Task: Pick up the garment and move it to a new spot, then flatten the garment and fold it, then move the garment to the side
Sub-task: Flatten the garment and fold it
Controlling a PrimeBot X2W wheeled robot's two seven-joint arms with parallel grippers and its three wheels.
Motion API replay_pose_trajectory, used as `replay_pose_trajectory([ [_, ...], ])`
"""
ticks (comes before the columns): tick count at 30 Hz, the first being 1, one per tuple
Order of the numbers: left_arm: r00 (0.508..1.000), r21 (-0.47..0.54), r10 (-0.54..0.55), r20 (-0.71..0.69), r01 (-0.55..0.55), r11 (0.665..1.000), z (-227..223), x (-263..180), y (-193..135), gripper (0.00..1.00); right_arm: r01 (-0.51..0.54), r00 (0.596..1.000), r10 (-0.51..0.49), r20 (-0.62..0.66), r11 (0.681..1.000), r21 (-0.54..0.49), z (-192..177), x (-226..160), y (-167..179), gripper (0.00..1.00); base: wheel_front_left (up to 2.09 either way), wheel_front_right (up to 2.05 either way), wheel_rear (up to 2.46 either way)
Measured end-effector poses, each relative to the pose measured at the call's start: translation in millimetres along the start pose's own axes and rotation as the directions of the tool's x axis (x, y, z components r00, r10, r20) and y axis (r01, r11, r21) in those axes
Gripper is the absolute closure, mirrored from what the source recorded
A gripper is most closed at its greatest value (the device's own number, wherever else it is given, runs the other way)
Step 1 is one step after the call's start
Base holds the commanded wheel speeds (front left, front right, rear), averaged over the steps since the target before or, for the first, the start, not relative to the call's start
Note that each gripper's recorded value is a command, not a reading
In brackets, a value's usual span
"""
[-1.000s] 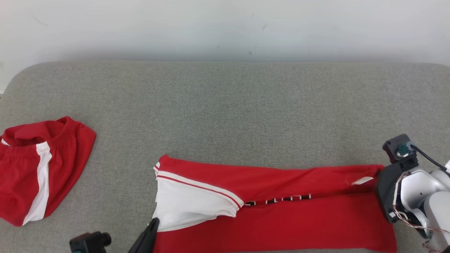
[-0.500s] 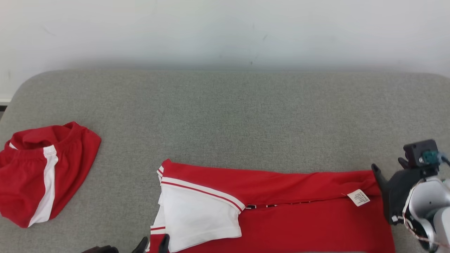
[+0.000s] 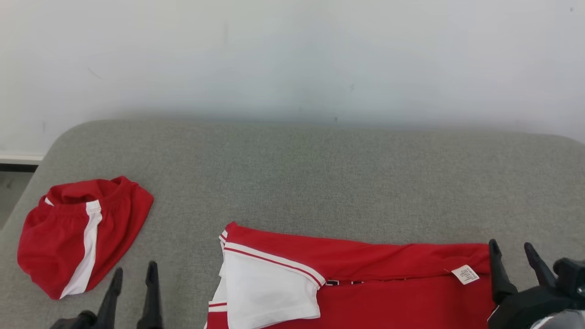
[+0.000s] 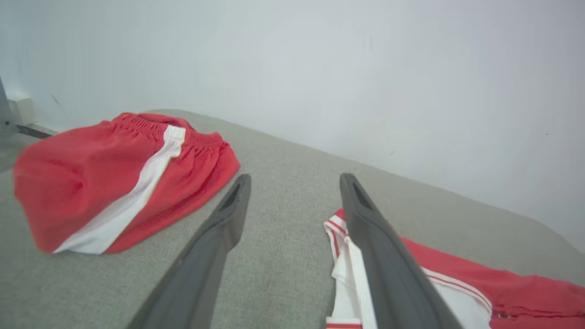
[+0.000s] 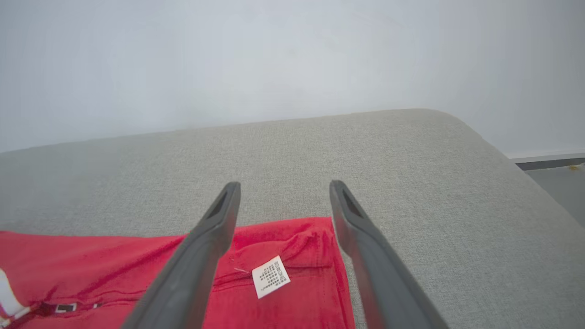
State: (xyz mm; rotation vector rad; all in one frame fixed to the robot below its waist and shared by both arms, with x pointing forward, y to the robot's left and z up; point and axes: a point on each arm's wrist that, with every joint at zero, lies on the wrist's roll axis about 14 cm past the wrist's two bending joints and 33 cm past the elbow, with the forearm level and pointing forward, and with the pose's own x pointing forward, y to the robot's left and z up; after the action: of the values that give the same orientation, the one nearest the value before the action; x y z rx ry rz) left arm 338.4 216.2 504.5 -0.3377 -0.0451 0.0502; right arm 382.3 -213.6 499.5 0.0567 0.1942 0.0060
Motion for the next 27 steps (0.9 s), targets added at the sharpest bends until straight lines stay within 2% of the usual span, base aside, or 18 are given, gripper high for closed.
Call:
replay_pose_trajectory([
  [2, 0.998, 0.006, -0.004, 0.068, 0.004, 1.000, 18, -1, -1, 0.00, 0.007, 0.998, -0.010, 0.065, 0.999, 0.039, 7, -5, 0, 0.00, 0.00, 0.00, 0.00],
  [5, 0.995, 0.018, 0.015, 0.101, -0.017, 1.000, 23, -10, 5, 0.00, 0.008, 0.993, -0.017, 0.119, 0.997, 0.081, 8, -12, 1, 0.00, 0.00, 0.00, 0.00],
  [12, 0.997, 0.086, 0.009, 0.074, -0.016, 0.996, 10, -21, 9, 0.00, -0.014, 0.994, 0.003, 0.112, 0.995, 0.100, -11, -23, 11, 0.00, 0.00, 0.00, 0.00],
  [18, 0.999, 0.110, -0.016, 0.028, 0.012, 0.994, -5, -24, 4, 0.00, 0.019, 0.998, -0.026, 0.062, 0.994, 0.103, -29, -32, 2, 0.00, 0.00, 0.00, 0.00],
  [20, 0.999, 0.120, -0.029, 0.022, 0.026, 0.992, -8, -23, 0, 0.00, 0.063, 0.998, -0.064, 0.003, 0.994, 0.094, -39, -31, -11, 0.00, 0.00, 0.00, 0.00],
  [27, 0.999, 0.114, -0.041, 0.003, 0.041, 0.993, -14, -19, -6, 0.00, 0.144, 0.976, -0.129, -0.177, 0.987, 0.077, -47, 1, -33, 0.00, 0.00, 0.00, 0.00],
])
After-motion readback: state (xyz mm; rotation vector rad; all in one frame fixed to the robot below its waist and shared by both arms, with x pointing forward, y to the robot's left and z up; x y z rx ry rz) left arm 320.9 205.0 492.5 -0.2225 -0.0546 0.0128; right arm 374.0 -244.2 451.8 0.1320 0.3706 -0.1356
